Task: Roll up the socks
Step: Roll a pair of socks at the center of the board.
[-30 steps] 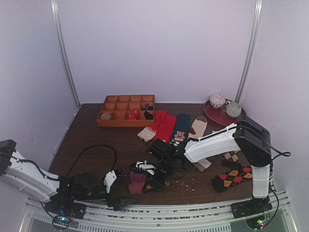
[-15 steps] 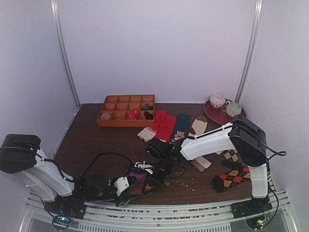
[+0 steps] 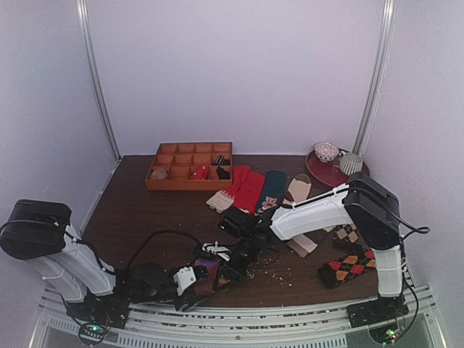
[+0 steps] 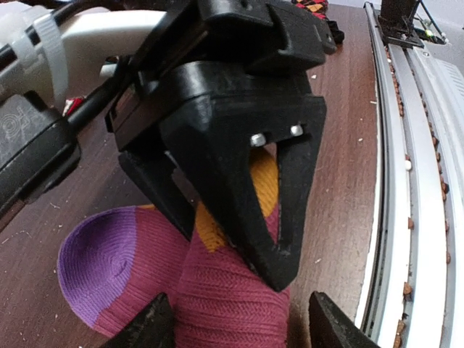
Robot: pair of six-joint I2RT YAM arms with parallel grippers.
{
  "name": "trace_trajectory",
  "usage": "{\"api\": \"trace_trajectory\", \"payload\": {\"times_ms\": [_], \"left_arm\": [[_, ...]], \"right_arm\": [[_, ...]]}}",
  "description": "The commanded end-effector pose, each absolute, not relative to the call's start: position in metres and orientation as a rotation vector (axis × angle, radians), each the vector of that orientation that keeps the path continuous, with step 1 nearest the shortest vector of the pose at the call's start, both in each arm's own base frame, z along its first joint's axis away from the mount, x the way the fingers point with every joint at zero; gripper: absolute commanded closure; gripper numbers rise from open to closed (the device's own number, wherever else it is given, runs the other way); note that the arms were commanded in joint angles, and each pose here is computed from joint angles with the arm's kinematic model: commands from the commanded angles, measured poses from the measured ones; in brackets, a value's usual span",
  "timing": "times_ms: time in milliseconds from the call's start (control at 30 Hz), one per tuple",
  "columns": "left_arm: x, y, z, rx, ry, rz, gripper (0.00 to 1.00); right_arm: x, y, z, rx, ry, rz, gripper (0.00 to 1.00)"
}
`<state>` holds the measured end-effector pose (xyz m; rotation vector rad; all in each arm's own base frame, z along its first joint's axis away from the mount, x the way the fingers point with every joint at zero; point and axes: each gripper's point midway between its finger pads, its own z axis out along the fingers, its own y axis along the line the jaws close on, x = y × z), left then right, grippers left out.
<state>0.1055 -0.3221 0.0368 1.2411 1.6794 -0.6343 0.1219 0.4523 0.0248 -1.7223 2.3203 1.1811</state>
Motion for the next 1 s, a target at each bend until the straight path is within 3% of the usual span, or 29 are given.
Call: {"api": "trace_trajectory", "payload": {"times_ms": [0,167,267,367,633,800,967], "left_arm": [[0.108,-0.317,0.035,1.198,1.698,-0.631,0.39],[0.113,-0.311,0.029,1.174,1.718,-0.599,0.42],[0.114,-0.309,0.027,1.16,1.726,-0.592,0.28],[0.115,-0.311,0.029,1.148,1.717,-0.6,0.28],[0.115,-0.317,0.049,1.127,1.66,-0.635,0.29],[0.114,-0.318,0.05,1.137,1.658,-0.651,0.44],[0.113,-0.317,0.034,1.15,1.709,-0.655,0.44]], "right_arm": [[0.094,0.387,-0.045,-1.783,2.705,0.935,0.71],[0.093,0.386,-0.046,-1.786,2.705,0.934,0.71],[0.093,0.386,-0.046,-1.784,2.704,0.935,0.71],[0.093,0.386,-0.046,-1.784,2.705,0.937,0.71],[0.093,0.384,-0.048,-1.779,2.714,0.925,0.71],[0.093,0.385,-0.048,-1.774,2.715,0.932,0.71],[0.092,0.383,-0.049,-1.772,2.72,0.93,0.71]]}}
